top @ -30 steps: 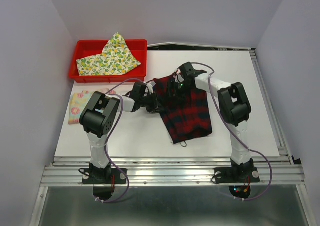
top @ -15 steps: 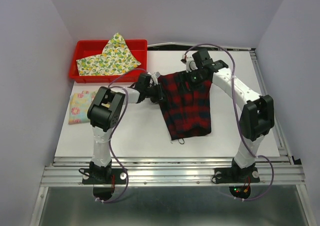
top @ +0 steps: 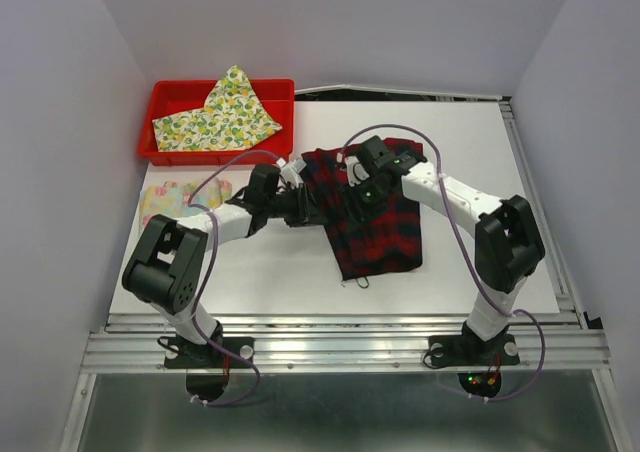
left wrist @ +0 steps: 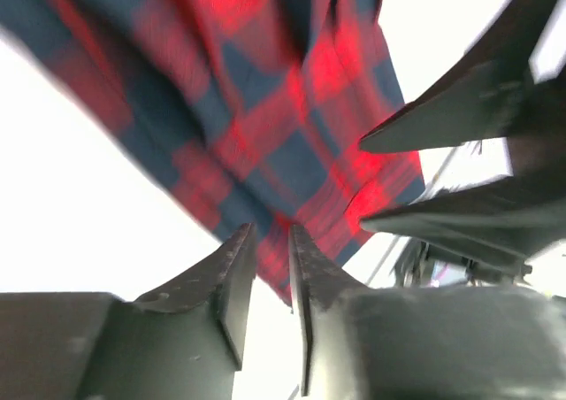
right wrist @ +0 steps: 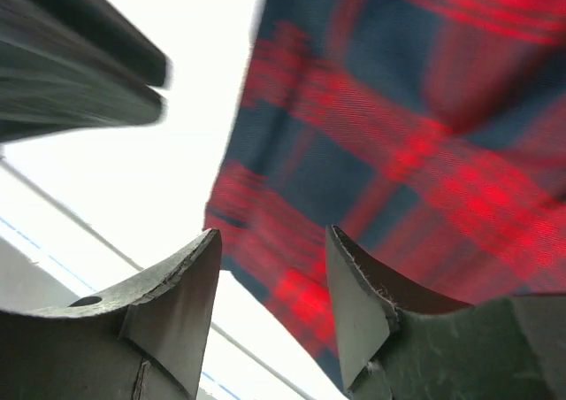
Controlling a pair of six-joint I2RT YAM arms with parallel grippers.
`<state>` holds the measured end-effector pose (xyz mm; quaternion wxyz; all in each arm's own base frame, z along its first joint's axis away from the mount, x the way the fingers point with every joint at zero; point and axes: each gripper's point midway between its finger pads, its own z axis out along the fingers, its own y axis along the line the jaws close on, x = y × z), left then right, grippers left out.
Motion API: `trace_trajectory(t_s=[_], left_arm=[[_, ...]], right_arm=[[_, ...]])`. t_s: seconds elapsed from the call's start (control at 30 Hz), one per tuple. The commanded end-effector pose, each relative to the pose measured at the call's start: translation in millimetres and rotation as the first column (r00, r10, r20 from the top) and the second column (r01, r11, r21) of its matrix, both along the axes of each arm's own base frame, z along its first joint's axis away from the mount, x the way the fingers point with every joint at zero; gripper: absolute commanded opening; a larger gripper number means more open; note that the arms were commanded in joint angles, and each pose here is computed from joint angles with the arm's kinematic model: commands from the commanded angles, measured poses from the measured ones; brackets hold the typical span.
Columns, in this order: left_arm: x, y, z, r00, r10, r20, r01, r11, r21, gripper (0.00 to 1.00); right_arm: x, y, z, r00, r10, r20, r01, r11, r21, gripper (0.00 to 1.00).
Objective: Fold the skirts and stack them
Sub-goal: Fold the skirt
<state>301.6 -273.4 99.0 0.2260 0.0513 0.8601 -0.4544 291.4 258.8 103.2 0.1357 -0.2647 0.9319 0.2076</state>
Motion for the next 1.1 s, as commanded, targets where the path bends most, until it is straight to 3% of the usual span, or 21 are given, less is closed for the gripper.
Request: trace_trajectory(t_s=[0.0, 0.23, 0.63, 0.8, 0.93, 1.07], left_arm=[[-25.7, -10.2, -14.2, 0.997, -0.049, -0.063, 0.047, 0.998, -0.031, 0.29], [-28.9, -32.3, -35.6, 0.983, -0.094, -0.155, 0.087, 0.995, -0.051, 0.24], [-35.5, -46.0, -43.8, 0.973, -0.128, -0.192, 0.113, 0.989, -0.090, 0.22], [-40.3, -50.5, -35.4, 0.969, -0.137, -0.204, 0.115, 0.987, -0.116, 0.20], [-43.4, -52.3, -47.4, 0.966, -0.128, -0.226, 0.110, 0.990, -0.091, 0.20], [-39.5, -41.4, -80.3, 0.958, -0.073, -0.277, 0.082, 0.996, 0.019, 0.18]], right_arm=[[-15.8, 27.2, 12.7, 1.000, 0.019, 0.009, -0.020, 0.998, 0.056, 0.56], [-22.4, 29.3, -9.4, 0.999, 0.007, 0.032, -0.005, 0.998, -0.056, 0.57], [-27.3, 13.9, -50.0, 1.000, 0.014, 0.018, -0.010, 0.983, -0.185, 0.52], [-22.0, 10.5, -54.7, 0.999, 0.010, 0.032, -0.003, 0.976, -0.218, 0.32], [-20.5, 17.0, -52.9, 1.000, 0.014, 0.022, -0.010, 0.980, -0.199, 0.09], [-17.7, 24.4, -41.1, 0.999, 0.022, 0.032, -0.016, 0.986, -0.165, 0.01]])
